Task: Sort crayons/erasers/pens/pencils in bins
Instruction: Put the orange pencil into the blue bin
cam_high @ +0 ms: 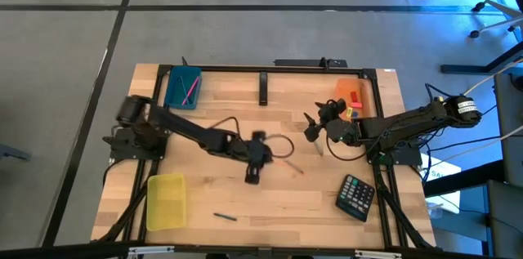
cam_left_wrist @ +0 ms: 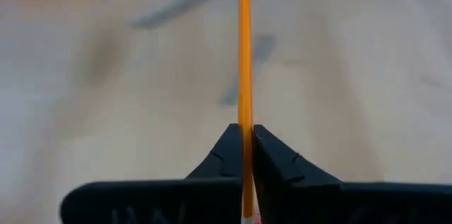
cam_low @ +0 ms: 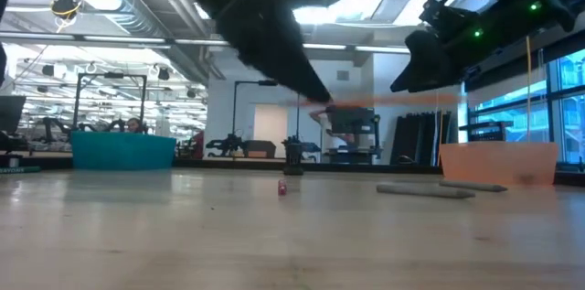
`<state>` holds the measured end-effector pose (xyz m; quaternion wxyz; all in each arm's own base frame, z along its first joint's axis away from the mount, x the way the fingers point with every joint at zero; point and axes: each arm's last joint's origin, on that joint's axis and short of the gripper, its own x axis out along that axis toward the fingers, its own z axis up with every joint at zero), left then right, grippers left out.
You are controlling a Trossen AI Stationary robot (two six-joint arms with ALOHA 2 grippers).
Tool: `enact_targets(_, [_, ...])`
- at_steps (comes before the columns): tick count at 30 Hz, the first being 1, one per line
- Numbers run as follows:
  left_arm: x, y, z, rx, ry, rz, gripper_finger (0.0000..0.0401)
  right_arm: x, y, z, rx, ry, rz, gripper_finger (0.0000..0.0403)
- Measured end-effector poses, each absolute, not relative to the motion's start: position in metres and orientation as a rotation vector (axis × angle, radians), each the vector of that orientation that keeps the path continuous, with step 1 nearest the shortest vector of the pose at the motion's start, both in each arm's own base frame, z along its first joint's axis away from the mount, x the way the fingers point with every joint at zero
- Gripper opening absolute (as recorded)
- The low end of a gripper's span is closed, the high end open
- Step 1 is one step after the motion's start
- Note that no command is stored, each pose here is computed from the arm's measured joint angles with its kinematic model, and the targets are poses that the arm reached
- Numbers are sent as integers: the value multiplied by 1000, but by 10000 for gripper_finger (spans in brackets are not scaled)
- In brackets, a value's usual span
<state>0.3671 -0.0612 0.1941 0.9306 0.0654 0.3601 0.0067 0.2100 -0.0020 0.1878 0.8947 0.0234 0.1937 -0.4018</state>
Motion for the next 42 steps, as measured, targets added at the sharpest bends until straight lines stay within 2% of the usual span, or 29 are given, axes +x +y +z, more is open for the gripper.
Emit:
enact_targets(4, [341,-48,229,176,748,267,7,210,-2,188,46,395,-844,281])
enact_targets(7, [314,-36,240,172,742,433,12,209,-5,189,33,389,-882,281])
enact_targets(18, [195,20,216,-78,634,932,7,209,-29,191,32,378,-981,281])
enact_targets(22, [165,33,211,-191,563,1141,7,211,-37,194,30,379,-952,281])
enact_targets(26, [149,43,209,-291,527,1261,6,211,-43,193,41,387,-945,281])
enact_targets(33, [128,57,198,-376,651,1458,9,211,-43,193,29,406,-916,281])
enact_targets(37, [122,64,197,-439,617,1560,10,211,-43,193,36,407,-894,281])
enact_targets(42, [121,78,199,-446,561,1625,39,212,-43,193,17,415,-883,281])
